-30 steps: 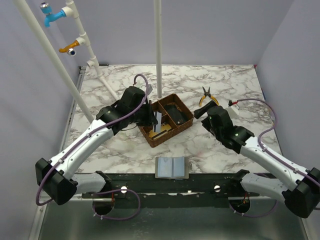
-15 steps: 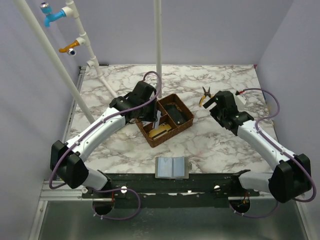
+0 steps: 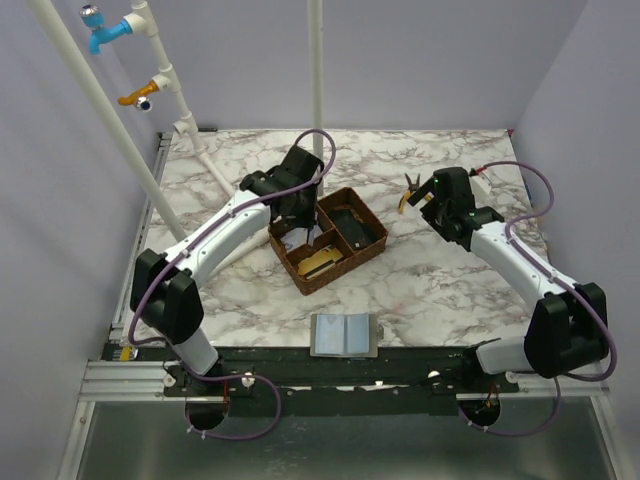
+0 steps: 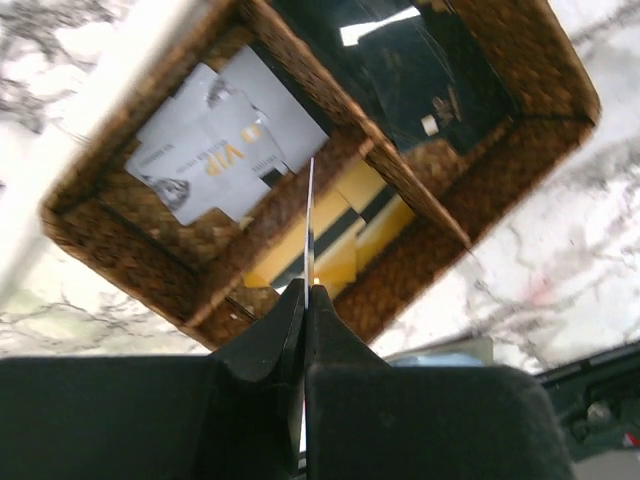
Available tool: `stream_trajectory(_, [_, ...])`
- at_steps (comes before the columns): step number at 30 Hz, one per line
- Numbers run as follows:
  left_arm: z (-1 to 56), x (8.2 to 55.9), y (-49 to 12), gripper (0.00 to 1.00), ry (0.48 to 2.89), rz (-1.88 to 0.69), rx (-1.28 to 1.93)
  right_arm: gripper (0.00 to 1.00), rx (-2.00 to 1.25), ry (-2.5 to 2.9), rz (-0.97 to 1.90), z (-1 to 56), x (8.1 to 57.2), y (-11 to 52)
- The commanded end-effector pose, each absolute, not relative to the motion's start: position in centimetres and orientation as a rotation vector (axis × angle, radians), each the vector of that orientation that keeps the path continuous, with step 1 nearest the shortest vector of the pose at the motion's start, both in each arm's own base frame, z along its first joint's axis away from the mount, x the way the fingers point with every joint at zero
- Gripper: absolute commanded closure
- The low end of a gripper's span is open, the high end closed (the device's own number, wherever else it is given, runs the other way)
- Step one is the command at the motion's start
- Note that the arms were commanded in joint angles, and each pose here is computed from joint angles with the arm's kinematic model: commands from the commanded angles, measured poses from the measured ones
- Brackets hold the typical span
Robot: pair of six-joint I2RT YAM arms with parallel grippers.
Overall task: Take the credit cards out of the card holder
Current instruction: Place the credit card in the storage box.
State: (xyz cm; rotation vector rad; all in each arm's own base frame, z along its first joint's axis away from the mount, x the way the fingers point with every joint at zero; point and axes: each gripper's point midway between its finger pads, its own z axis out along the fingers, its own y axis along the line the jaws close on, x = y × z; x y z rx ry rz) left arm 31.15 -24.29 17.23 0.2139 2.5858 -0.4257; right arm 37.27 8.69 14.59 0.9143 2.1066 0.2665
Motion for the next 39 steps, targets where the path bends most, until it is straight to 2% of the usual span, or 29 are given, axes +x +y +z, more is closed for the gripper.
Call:
stream_trajectory(1, [17.3, 33.8, -21.5, 1.00, 2.575, -0.198, 0.173, 0.00, 0.843, 2.089, 0.256, 15.9, 38.8, 8.8])
stream_trajectory(7, [15.7, 35.0, -19.5, 1.00, 2.621, -0.007, 0.156, 0.00, 0.828, 2.099, 0.249, 15.5, 39.1, 8.9])
stream_trajectory(17, [14.4, 35.5, -18.7, 1.00, 2.680, 0.056, 0.147, 0.00, 0.827, 2.111, 0.272, 15.1, 39.5, 9.5])
stream_trajectory(23, [14.0, 35.6, -18.8, 0.83, 2.694, 0.032, 0.140, 0.00, 0.824, 2.123, 0.294, 14.9, 39.8, 9.9])
stream_trajectory(26, [14.0, 35.6, -18.9, 0.78, 2.697, 0.027, 0.150, 0.00, 0.826, 2.129, 0.297, 14.7, 39.7, 10.0])
stream_trajectory(27, [14.0, 35.6, -18.9, 0.72, 2.698, 0.025, 0.151, 0.00, 0.827, 2.131, 0.299, 14.7, 39.7, 10.0])
stream_trajectory(32, [14.2, 35.2, -18.7, 0.53, 2.692, 0.010, 0.149, 0.00, 0.817, 2.143, 0.321, 14.6, 39.8, 10.5])
stream_trajectory(39, [15.3, 34.3, -18.9, 0.38, 2.678, -0.057, 0.131, 0.00, 0.760, 2.179, 0.382, 14.6, 39.5, 11.6])
